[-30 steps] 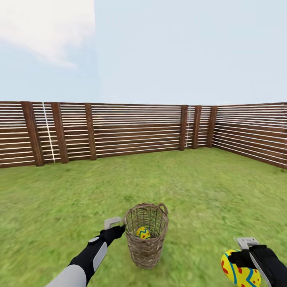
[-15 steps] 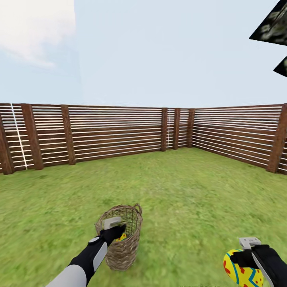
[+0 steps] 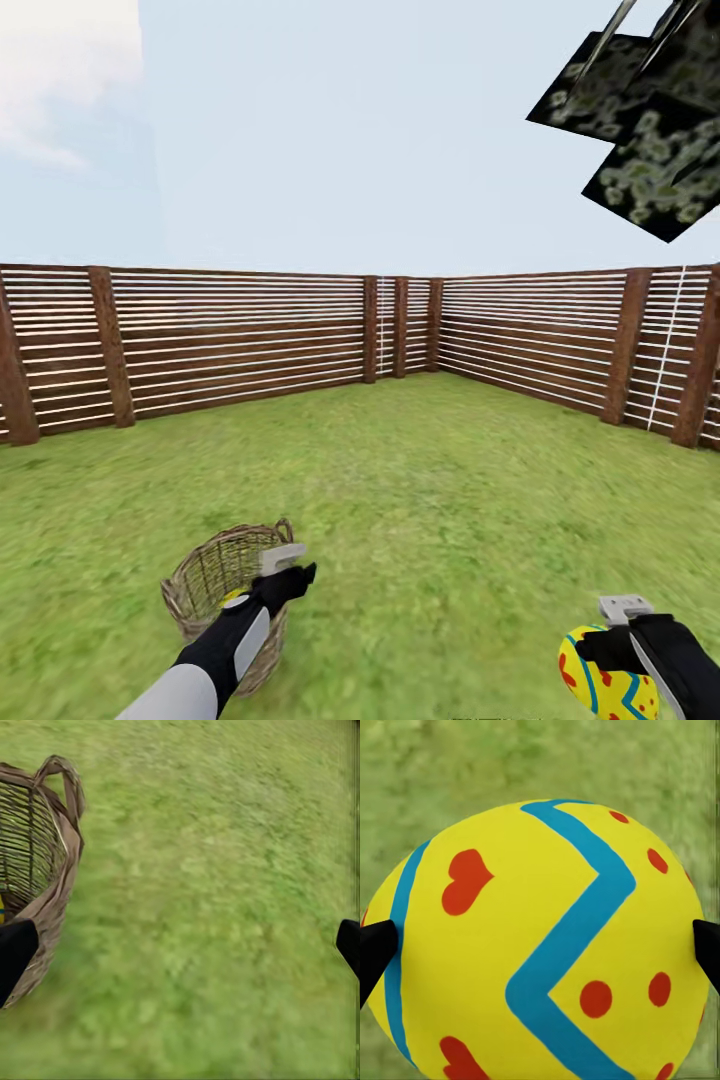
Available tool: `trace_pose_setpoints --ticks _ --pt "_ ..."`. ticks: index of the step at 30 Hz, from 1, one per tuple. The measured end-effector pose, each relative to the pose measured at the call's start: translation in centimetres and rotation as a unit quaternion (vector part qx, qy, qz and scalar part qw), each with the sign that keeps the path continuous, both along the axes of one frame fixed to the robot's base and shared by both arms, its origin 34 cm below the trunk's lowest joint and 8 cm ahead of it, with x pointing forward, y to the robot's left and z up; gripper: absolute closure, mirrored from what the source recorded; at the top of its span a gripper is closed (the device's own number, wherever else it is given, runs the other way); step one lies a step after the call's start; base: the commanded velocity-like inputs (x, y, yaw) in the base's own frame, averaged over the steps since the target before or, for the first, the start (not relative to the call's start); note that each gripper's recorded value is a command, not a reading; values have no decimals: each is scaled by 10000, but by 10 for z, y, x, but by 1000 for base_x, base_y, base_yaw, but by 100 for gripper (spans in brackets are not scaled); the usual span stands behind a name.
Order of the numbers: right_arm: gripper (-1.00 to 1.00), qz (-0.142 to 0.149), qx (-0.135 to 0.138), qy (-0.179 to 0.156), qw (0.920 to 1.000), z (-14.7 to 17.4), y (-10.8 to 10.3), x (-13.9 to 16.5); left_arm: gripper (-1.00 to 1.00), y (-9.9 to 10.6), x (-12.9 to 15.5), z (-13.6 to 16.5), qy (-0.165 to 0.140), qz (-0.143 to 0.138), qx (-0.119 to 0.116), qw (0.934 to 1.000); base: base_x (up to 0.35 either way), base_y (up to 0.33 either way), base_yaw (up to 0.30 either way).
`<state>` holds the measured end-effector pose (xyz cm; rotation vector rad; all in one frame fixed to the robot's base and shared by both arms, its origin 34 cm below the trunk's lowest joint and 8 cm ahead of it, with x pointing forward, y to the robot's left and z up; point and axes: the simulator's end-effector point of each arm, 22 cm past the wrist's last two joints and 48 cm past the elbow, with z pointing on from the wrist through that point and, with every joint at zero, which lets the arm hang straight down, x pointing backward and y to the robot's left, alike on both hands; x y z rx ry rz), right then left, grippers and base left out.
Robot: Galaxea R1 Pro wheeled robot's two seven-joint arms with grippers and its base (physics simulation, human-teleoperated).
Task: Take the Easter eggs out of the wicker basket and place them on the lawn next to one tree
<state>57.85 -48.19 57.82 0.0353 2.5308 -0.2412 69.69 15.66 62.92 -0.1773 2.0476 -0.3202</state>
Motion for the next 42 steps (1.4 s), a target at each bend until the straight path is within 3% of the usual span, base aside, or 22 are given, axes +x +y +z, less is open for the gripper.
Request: trace_pose_setpoints --ticks 42 --pt "100 -2 -6 -131 9999 13 -1 2 -100 1 1 16 -143 -3 -4 9999 0 -3 -284"
